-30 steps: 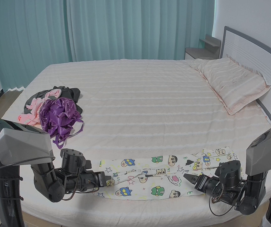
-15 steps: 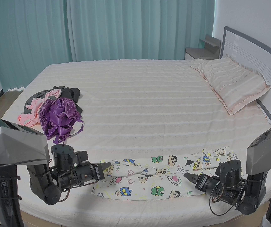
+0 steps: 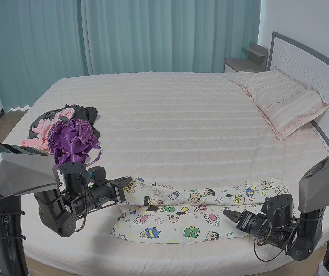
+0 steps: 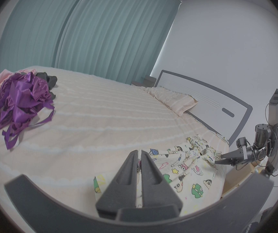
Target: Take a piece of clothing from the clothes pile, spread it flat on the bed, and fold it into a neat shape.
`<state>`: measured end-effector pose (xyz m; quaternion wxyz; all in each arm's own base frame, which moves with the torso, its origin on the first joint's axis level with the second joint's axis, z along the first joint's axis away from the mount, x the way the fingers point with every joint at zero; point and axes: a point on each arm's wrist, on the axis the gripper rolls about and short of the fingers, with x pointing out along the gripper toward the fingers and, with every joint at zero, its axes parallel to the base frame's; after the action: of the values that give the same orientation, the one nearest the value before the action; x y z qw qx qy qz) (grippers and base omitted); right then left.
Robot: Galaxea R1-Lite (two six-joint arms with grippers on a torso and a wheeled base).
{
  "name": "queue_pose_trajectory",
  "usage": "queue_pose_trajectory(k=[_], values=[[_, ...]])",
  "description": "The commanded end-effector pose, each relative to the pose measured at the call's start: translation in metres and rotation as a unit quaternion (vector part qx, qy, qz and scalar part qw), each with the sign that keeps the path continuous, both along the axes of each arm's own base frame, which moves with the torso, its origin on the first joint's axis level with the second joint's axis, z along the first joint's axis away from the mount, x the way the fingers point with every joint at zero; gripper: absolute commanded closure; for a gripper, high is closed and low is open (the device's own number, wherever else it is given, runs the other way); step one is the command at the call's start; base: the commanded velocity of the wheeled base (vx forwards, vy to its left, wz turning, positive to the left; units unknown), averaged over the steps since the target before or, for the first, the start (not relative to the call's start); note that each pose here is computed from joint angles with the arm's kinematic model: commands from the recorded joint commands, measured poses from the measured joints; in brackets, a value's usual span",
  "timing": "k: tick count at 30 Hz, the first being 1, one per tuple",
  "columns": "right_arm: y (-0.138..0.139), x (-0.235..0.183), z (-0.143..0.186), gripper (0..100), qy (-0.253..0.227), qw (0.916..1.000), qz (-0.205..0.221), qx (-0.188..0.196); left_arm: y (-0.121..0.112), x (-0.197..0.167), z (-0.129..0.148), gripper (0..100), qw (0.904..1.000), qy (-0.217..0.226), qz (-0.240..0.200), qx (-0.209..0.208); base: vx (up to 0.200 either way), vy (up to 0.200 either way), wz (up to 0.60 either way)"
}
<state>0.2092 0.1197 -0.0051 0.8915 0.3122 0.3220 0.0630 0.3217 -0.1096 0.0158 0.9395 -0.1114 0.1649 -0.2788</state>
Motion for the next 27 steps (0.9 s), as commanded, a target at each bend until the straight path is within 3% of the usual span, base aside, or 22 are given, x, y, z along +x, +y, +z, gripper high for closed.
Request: queue_pose_trajectory(k=[1,10,11,13,27], values=[[0.0,0.0,0.0,0,0.001,1.0,0.0,0.0,-0.004,0.007,-0.002,100,0.9999,-0.01,-0.004,0.003,0.0,0.0,0.0],[0.0,0.001,-0.001,0,0.002,1.0,-0.001,0.0,-0.006,0.005,-0.002,100,0.9975,-0.044,-0.008,0.055,0.0,0.0,0.0],[0.0,0.001,-0.001,0,0.001,1.0,-0.001,0.001,-0.003,-0.006,-0.009,100,0.9955,-0.037,-0.018,0.086,0.0,0.0,0.0],[-0.001,0.001,-0.001,0,0.001,1.0,-0.002,0.0,-0.001,-0.013,-0.015,100,0.9938,-0.028,-0.026,0.104,0.0,0.0,0.0],[-0.001,0.0,0.0,0,0.002,1.0,-0.002,0.0,0.006,-0.051,-0.055,100,0.9818,0.056,-0.067,0.168,0.0,0.0,0.0]])
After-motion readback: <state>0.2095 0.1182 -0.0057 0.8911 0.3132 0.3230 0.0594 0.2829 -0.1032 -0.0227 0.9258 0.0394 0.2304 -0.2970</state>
